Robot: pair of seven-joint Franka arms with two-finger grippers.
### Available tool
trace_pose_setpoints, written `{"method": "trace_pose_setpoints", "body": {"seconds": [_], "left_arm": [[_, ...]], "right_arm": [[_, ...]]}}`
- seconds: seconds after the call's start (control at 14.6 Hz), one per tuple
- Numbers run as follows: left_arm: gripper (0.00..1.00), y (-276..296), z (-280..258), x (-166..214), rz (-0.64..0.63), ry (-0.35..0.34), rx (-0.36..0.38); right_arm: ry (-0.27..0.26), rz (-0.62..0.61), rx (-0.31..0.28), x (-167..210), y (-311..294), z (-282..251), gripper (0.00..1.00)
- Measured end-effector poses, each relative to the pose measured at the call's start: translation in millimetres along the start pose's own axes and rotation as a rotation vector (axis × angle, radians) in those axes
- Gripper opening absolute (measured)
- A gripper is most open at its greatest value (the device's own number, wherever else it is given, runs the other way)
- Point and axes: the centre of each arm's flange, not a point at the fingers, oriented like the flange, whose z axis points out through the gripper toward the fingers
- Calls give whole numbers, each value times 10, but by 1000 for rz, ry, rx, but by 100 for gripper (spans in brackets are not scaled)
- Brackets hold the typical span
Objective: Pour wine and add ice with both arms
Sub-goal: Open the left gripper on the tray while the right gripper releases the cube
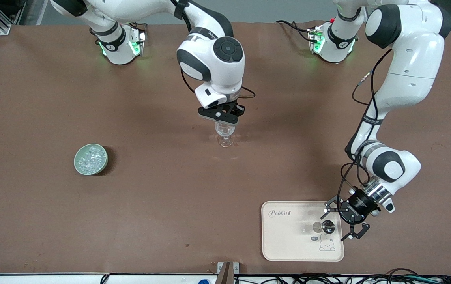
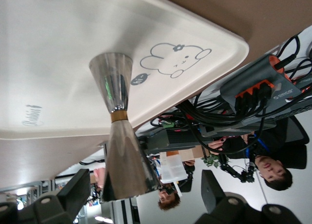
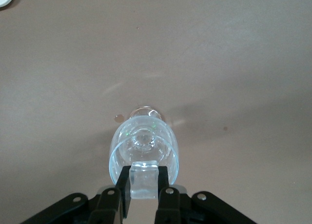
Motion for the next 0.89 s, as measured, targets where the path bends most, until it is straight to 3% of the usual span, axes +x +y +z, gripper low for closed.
{"method": "trace_pose_setpoints", "body": {"seconds": [0.27,0.41,0.75,0.89], "left_arm": [[100,-60,-199,17,82,74,58],[100,-62,-259,-74,199,115,132],[100,273,-658,-359,538,187,444],[100,467,-885,-528,660,241,570]], "right_arm": [[1,-1,-1,1,-1,6,30],[2,-1,-1,3,-1,4,41],[5,1,1,14,-1,-7,47],[11,8,9,64,4,-59,59]]}}
